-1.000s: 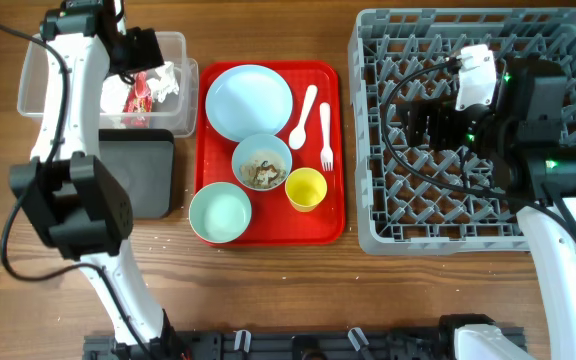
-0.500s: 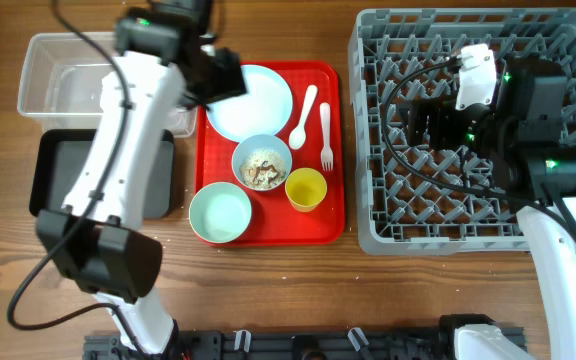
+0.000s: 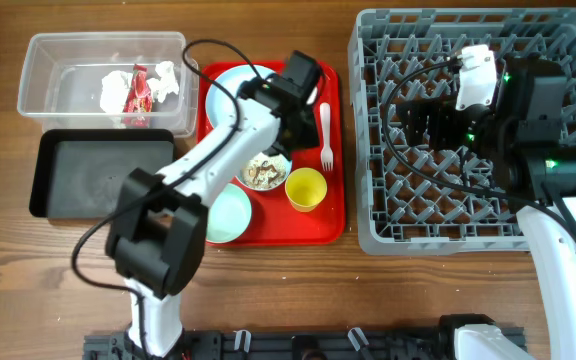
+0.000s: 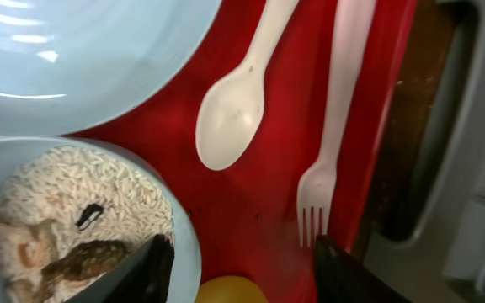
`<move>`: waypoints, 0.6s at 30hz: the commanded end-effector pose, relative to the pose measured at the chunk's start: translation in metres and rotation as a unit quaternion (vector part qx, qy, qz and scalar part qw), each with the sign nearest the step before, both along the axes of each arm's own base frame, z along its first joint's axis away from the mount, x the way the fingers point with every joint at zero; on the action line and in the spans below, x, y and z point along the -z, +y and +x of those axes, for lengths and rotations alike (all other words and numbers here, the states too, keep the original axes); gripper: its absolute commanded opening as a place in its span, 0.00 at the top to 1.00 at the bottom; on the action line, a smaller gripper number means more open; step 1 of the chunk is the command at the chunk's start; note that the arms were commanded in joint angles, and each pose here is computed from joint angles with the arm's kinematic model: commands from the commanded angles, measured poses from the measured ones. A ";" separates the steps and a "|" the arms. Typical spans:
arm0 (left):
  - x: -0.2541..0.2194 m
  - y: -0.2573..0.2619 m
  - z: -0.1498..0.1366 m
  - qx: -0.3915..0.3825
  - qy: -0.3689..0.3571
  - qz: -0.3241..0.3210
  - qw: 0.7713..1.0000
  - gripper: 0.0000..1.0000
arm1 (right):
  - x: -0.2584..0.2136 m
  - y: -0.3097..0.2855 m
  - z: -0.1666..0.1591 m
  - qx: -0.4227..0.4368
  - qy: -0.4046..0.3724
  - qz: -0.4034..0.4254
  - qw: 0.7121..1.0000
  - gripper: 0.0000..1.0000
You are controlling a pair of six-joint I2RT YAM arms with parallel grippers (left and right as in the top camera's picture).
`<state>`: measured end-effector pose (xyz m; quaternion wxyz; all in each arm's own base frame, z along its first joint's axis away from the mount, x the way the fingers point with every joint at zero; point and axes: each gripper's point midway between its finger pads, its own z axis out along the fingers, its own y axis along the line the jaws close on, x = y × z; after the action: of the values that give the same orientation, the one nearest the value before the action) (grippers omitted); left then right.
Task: Sort waste into correct bins and load items into the dishwasher rack
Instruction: 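Grasp the rim of the rice-filled bowl with the left gripper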
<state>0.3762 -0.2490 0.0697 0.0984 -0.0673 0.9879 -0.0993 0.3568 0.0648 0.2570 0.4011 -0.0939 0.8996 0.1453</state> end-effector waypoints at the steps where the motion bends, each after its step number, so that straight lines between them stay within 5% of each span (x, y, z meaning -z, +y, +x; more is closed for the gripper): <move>1: 0.031 0.005 -0.004 -0.014 0.024 0.031 0.999 0.50 | -0.007 0.003 0.003 -0.002 -0.003 0.012 1.000 0.00; 7: 0.052 0.009 -0.009 -0.023 0.048 0.044 0.998 0.59 | -0.007 0.003 0.003 -0.002 -0.003 0.012 1.000 0.00; 13: 0.052 0.009 -0.009 -0.023 0.047 0.045 0.998 0.95 | -0.007 0.003 0.003 -0.002 -0.003 0.012 1.000 0.00; 18: 0.048 0.009 -0.009 -0.023 0.049 0.044 0.998 0.96 | -0.007 0.003 0.003 -0.002 -0.003 0.012 1.000 0.00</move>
<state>0.3686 -0.2412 0.0259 0.0617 -0.0890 0.9926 -0.0548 0.3568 0.0648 0.2570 0.4005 -0.0905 0.8999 0.1468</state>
